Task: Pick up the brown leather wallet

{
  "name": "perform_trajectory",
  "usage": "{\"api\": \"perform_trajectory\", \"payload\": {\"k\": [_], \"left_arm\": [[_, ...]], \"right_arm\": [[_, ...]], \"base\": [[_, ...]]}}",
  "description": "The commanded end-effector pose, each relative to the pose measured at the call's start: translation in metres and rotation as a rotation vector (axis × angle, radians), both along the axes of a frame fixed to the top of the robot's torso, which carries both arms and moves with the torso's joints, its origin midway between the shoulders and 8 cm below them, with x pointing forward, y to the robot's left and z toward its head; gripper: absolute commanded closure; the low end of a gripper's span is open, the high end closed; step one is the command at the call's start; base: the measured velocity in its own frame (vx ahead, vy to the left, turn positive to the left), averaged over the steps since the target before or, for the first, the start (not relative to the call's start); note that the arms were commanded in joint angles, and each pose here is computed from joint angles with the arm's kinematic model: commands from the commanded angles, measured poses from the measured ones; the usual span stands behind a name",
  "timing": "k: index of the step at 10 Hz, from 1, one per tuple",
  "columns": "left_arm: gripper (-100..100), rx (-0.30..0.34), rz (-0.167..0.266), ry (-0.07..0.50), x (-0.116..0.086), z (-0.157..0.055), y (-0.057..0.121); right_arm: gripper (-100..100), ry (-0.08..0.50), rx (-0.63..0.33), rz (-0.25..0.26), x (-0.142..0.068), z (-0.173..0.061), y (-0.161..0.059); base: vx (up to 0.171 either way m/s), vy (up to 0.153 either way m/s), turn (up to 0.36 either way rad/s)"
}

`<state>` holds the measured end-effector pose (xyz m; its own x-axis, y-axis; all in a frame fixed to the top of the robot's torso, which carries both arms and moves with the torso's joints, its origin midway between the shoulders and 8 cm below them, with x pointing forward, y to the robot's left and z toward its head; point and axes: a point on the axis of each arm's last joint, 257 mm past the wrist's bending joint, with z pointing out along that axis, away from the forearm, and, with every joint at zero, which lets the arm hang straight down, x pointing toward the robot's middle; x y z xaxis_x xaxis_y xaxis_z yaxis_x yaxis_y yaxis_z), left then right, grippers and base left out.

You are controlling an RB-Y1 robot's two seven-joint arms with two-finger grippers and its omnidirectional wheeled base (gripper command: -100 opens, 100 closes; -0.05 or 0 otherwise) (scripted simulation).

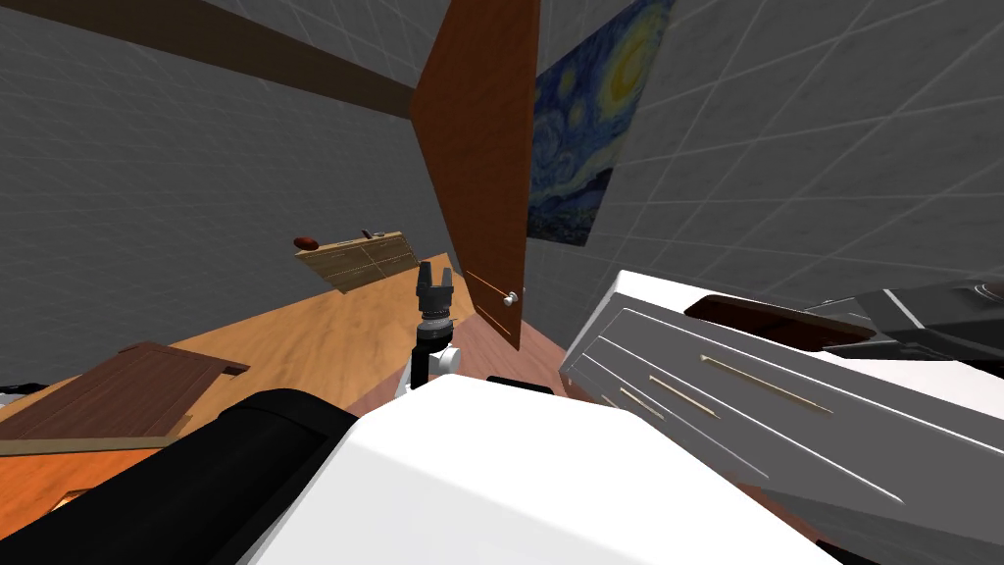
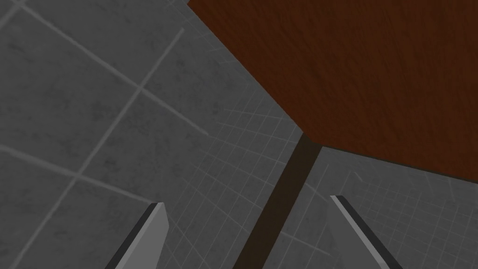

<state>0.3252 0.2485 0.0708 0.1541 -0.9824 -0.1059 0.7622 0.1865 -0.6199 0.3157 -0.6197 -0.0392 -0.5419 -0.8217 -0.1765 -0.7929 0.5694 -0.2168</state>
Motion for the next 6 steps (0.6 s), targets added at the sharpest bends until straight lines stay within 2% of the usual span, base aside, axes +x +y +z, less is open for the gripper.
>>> {"api": "perform_trajectory", "payload": {"k": [1,2,3,4,5,6], "left_arm": [[0,0.0,0.0,0.0,0.0,0.0,0.0],[0,0.0,0.0,0.0,0.0,0.0,0.0],[0,0.0,0.0,0.0,0.0,0.0,0.0],[0,0.0,0.0,0.0,0.0,0.0,0.0],[0,0.0,0.0,0.0,0.0,0.0,0.0],[0,0.0,0.0,0.0,0.0,0.0,0.0]], "right_arm": [[-100,0.046,-0.034,-0.019,-0.017,0.006,-0.013],[-100,0.046,-0.034,-0.019,-0.017,0.006,-0.013],[-100,0.135,-0.058,-0.041,-0.047,0.003,-0.027],[-100,0.117,-0.041,-0.038,-0.042,0.004,-0.022],[-100,0.135,-0.058,-0.041,-0.047,0.003,-0.027],[-100,0.184,-0.057,-0.048,-0.061,-0.002,-0.03]], "base": [[0.091,-0.032,0.155],[0.08,-0.034,0.082],[0.133,-0.053,0.349],[0.147,-0.055,0.169],[0.076,-0.03,-0.037],[0.071,-0.04,0.106]]}}
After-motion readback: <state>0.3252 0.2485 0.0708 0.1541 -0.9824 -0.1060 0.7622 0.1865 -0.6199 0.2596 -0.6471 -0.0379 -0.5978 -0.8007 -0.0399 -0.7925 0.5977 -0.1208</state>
